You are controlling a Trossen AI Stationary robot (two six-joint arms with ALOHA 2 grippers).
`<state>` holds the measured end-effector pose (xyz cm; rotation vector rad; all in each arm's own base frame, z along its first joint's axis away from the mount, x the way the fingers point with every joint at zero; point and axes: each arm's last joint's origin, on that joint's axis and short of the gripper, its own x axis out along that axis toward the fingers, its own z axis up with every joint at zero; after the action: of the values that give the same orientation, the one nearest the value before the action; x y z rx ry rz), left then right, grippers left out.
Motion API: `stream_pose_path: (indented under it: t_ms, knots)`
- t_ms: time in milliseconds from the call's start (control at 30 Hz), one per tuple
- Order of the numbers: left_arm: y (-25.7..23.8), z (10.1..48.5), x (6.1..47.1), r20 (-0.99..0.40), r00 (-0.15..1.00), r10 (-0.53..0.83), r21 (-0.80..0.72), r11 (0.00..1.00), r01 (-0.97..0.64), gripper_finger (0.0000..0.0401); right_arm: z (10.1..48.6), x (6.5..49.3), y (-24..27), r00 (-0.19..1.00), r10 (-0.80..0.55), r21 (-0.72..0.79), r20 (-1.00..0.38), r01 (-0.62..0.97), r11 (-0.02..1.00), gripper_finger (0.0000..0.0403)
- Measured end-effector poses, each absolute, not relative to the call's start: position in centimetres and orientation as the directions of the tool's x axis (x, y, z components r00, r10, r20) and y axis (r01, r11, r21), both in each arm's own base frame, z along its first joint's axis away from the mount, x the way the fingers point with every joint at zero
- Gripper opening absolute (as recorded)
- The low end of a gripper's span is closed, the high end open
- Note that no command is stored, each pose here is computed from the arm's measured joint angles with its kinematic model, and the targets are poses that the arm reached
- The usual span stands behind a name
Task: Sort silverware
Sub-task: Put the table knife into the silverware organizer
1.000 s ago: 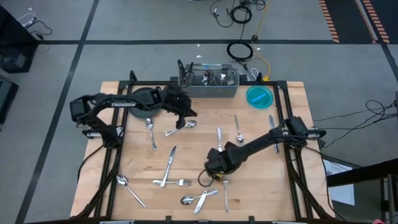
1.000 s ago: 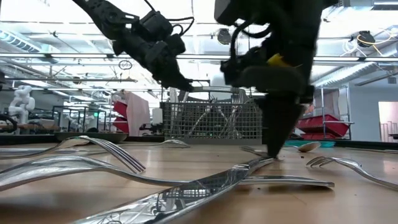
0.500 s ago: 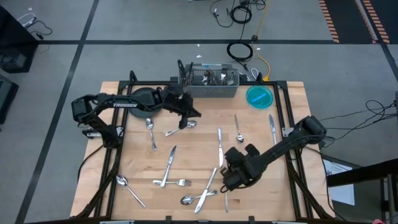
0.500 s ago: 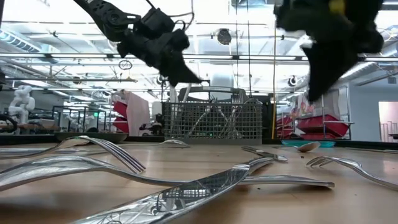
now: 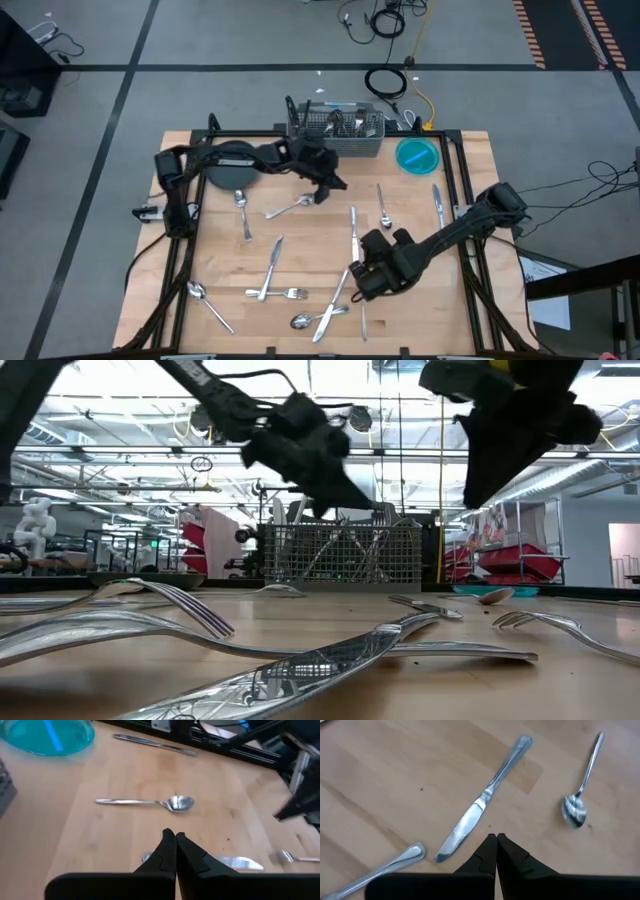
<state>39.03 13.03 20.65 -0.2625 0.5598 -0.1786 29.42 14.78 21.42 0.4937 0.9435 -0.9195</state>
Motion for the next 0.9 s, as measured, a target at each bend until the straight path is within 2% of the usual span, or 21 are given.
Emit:
stream_pose_path:
  t_ms: [133, 400, 567, 733, 900]
  knots:
    - [12.3, 19.8, 41.2, -0.545, 0.798, -0.258, -0.285, 0.952, 0.113, 0.0001, 21.4, 28.8, 15.8, 0.276, -0.439, 0.008, -0.855, 0.854, 0.520, 0.0000]
    - [10.7, 15.4, 43.4, -0.633, 0.712, -0.302, -0.300, 0.945, 0.134, 0.0000, 21.8, 26.9, 18.3, 0.311, -0.417, 0.081, -0.854, 0.871, 0.484, 0.0000]
    - [10.3, 14.7, 44.0, -0.657, 0.711, -0.252, -0.230, 0.964, 0.129, 0.0000, 21.8, 26.4, 19.0, 0.320, -0.411, 0.108, -0.854, 0.881, 0.460, 0.0000]
    - [9.6, 14.6, 44.3, -0.692, 0.713, -0.115, -0.120, 0.992, 0.044, 0.0000, 21.8, 26.4, 19.0, 0.319, -0.413, 0.108, -0.853, 0.882, 0.458, 0.0000]
    - [8.9, 15.2, 45.1, -0.637, 0.770, -0.038, -0.034, 0.999, 0.022, 0.0000, 21.8, 26.3, 19.0, 0.318, -0.416, 0.105, -0.852, 0.882, 0.459, 0.0000]
